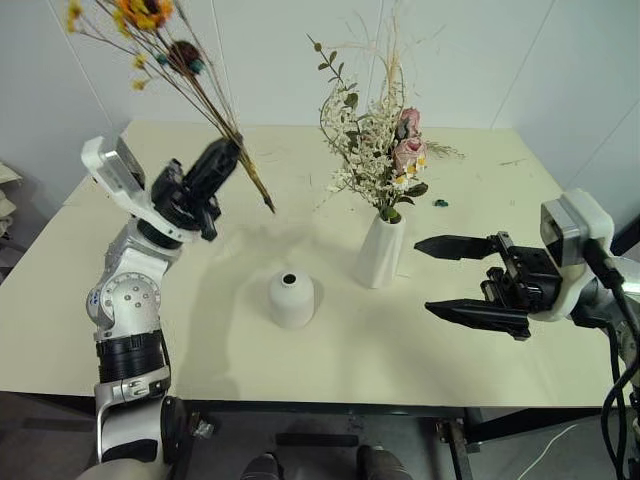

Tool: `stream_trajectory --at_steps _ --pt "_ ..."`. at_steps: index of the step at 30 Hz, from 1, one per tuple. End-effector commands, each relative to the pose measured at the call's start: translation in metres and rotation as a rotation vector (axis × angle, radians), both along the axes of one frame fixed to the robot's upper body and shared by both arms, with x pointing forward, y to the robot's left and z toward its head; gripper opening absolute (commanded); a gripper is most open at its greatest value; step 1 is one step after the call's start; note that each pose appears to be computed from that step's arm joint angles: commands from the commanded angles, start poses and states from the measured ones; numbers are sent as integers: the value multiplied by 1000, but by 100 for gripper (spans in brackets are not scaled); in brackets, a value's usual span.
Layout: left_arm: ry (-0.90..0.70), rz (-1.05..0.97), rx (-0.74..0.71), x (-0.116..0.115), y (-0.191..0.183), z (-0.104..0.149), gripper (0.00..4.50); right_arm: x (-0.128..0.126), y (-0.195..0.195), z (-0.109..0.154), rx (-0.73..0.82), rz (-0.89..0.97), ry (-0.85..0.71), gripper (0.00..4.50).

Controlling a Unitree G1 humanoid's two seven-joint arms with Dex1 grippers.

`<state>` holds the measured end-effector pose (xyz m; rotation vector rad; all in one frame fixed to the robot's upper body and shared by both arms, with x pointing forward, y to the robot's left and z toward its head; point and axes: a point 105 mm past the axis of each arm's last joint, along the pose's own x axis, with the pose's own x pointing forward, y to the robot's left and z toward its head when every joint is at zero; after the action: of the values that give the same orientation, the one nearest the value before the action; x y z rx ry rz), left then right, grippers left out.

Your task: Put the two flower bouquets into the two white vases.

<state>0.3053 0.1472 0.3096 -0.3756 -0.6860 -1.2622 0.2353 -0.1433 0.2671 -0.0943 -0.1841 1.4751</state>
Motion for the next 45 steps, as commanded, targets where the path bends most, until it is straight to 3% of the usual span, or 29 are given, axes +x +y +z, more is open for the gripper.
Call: stream_trajectory --at_steps 1,6,12,17,28,45 --pt "-27 -123 37 -14 -10 -5 1 -12 1 11 22 34 -75 450" --pt "36 -202 136 -14 -21 -26 1 -12 8 9 -8 18 -162 450" --pt "35 -192 145 -6 -21 -31 1 -9 10 3 -21 6 -183 450" --pt "28 -162 151 7 -18 -37 1 1 7 -12 1 -15 -141 450" --pt "48 -129 179 18 -20 -46 1 5 11 -18 16 -28 -123 450" --pt "79 -91 250 18 -16 -64 1 10 6 -24 25 -62 -86 450"
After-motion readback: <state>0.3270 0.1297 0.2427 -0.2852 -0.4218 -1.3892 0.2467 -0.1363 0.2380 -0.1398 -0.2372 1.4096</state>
